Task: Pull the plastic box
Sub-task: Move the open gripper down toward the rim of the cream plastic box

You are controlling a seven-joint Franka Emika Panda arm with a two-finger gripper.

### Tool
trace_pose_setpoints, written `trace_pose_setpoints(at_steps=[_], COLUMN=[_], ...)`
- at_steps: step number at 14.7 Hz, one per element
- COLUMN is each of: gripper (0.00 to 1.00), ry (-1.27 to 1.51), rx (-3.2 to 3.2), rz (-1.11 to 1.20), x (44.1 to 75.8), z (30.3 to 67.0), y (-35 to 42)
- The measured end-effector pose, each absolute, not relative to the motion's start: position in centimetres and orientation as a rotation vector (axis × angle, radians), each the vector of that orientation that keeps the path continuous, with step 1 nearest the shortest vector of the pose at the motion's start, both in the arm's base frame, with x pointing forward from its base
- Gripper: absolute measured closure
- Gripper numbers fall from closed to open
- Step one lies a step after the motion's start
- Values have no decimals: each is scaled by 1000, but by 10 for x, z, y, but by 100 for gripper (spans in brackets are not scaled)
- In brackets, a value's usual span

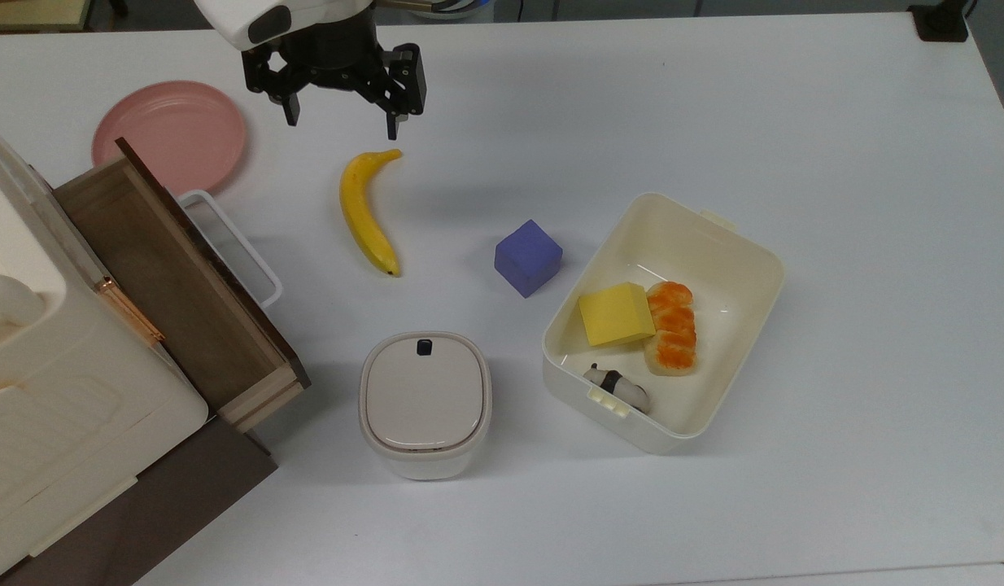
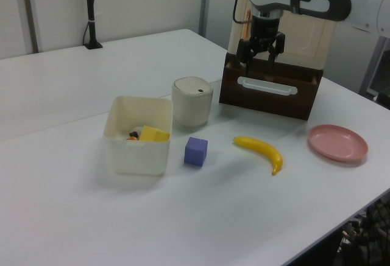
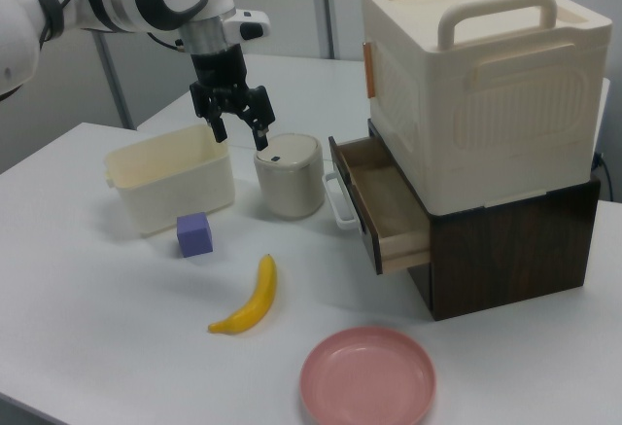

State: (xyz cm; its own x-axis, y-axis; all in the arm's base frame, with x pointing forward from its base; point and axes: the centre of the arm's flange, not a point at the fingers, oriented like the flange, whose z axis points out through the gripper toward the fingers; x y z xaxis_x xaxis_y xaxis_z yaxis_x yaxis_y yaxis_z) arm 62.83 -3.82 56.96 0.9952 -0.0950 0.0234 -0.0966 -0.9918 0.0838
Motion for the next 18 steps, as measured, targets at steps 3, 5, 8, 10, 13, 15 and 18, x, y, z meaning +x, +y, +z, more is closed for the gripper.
trace_pose_setpoints(at_steps=[3,5,8,10,13,15,18], gripper=[0,0,0,0,0,0,0], ry=[-124,-125,-129,-120,-111,-100,38], rx=[3061,3060,3059,3059,3060,3062,3063], rz=[33,43,44,43,37,21,9], x=[626,624,624,624,624,626,627], z=[575,580,581,581,578,572,570], y=[-28,-28,-31,-32,-32,-28,-24])
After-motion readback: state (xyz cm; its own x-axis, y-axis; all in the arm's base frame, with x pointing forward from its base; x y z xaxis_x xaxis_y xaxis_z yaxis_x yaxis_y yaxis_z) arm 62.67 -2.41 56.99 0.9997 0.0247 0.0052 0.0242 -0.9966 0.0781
